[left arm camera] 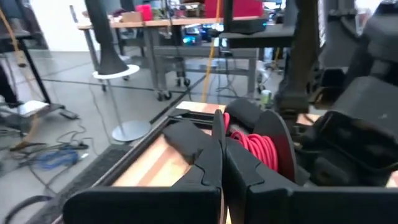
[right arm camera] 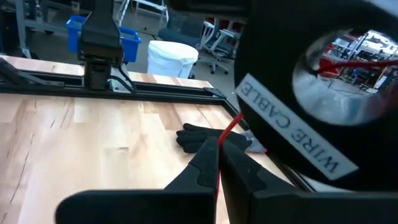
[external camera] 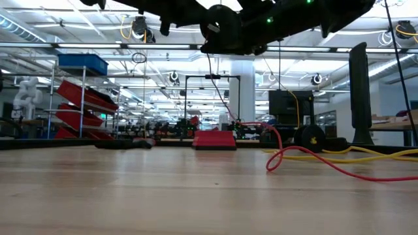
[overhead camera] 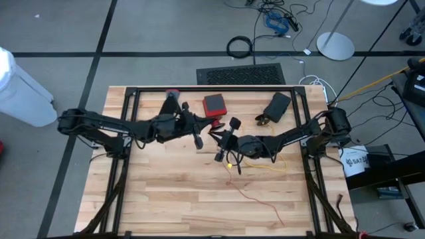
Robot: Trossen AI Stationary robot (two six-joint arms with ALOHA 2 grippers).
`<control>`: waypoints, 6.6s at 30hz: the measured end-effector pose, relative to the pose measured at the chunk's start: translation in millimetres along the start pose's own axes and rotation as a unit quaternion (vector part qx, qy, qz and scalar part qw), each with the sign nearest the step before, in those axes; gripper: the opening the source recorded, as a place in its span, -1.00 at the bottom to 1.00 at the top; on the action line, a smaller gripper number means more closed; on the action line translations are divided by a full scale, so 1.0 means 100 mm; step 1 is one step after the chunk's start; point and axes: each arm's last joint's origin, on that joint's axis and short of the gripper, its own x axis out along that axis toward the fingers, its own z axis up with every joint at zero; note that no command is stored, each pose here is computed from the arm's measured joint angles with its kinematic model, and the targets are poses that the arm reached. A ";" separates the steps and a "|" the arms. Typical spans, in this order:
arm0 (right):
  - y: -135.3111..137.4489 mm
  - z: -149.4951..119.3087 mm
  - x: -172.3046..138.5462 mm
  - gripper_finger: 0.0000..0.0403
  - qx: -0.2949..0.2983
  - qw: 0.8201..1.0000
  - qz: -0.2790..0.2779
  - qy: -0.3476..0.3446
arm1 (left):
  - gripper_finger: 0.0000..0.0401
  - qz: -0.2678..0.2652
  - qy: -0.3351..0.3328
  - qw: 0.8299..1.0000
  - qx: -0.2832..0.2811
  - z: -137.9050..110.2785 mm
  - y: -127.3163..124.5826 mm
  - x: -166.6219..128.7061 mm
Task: Coil cords
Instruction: Coil the red wire onto the spool
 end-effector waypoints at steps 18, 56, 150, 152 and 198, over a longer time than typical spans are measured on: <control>0.00 -0.04 0.00 -0.85 -0.016 1.000 -0.008 0.018 | -1.00 -0.019 0.007 1.000 0.006 0.14 0.06 -0.19; 0.41 -0.06 -0.32 -0.78 -0.050 0.995 0.073 0.036 | -1.00 -0.240 0.144 0.957 0.081 0.03 0.07 -0.56; 0.59 -0.74 0.29 -1.00 0.126 0.958 0.241 0.095 | -1.00 -0.253 0.174 0.948 0.088 -0.03 0.07 -0.58; 0.56 -0.71 0.29 -1.00 0.127 0.963 0.215 0.099 | -1.00 -0.259 0.181 0.945 0.088 -0.05 0.07 -0.58; 0.18 -0.05 0.01 -1.00 0.106 0.992 0.029 0.055 | -1.00 0.035 0.147 0.978 0.143 -0.54 -0.07 0.19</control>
